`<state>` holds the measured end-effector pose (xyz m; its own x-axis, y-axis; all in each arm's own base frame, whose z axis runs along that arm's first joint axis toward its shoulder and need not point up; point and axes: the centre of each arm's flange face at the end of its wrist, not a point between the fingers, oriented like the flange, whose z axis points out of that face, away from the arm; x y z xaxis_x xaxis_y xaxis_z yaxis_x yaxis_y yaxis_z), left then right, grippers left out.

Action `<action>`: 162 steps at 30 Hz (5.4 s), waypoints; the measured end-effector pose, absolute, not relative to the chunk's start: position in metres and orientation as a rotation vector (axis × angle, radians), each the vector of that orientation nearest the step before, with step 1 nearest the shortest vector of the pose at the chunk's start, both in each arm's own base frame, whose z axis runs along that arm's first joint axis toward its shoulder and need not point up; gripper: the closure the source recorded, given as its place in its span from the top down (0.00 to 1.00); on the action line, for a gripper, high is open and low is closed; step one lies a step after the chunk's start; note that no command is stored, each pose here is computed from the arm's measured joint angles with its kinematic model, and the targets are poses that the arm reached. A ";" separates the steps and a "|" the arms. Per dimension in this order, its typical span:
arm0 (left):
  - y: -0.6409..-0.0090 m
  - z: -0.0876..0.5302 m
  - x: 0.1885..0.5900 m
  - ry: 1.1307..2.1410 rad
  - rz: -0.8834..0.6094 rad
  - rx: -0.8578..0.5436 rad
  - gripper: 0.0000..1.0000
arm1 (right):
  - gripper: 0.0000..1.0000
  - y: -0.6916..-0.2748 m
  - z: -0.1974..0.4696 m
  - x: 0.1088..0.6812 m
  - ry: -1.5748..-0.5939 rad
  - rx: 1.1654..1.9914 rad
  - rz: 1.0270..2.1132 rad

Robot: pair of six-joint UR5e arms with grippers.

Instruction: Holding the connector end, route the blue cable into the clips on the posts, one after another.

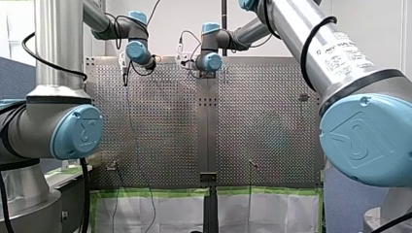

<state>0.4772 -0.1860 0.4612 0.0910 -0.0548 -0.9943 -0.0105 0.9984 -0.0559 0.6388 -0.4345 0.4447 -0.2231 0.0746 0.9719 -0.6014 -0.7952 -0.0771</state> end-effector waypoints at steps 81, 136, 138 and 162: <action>-0.274 0.342 0.494 1.669 -0.077 -0.029 0.00 | 0.00 -0.464 0.288 0.571 -0.815 1.820 1.740; -0.392 0.156 0.430 1.724 -0.127 0.088 0.00 | 0.00 -0.429 0.082 0.439 -0.973 1.809 1.598; -0.394 0.148 0.428 1.729 -0.131 0.095 0.00 | 0.00 -0.425 0.069 0.432 -0.984 1.814 1.587; -0.420 0.019 0.412 1.762 -0.188 0.154 0.00 | 0.00 -0.443 0.017 0.383 -1.023 1.731 1.520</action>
